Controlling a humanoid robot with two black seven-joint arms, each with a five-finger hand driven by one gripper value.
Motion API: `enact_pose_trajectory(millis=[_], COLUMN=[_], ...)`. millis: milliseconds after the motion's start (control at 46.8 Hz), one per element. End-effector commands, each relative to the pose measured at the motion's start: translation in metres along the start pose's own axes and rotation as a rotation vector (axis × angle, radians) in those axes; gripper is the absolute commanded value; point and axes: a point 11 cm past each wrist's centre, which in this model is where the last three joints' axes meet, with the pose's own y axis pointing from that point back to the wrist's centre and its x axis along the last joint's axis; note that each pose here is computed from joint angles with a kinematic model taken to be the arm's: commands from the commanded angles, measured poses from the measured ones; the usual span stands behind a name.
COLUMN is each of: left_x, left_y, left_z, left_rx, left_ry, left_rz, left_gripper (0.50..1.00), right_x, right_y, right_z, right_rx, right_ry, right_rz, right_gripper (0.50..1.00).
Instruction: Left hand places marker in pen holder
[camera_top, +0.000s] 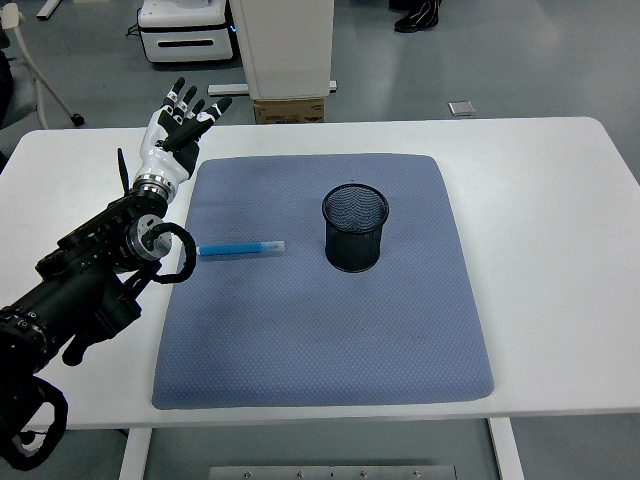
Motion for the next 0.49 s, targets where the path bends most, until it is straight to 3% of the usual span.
enact_pose_trajectory(millis=[0,470], left_x=[0.0013,-0.0062], left_y=[0.001,-0.0022], left_z=[-0.002,0.0044], left_rx=[0.004,-0.014], left_ry=[0.001,0.002], left_rz=[0.002,-0.014], left_gripper=[1.0,1.0], right_x=[0.0,0.0], right_y=[0.0,0.0], right_z=[0.0,0.0], right_rx=[0.0,0.0], right_ry=[0.0,0.0], right_rz=[0.0,0.0], right_gripper=[1.0,1.0])
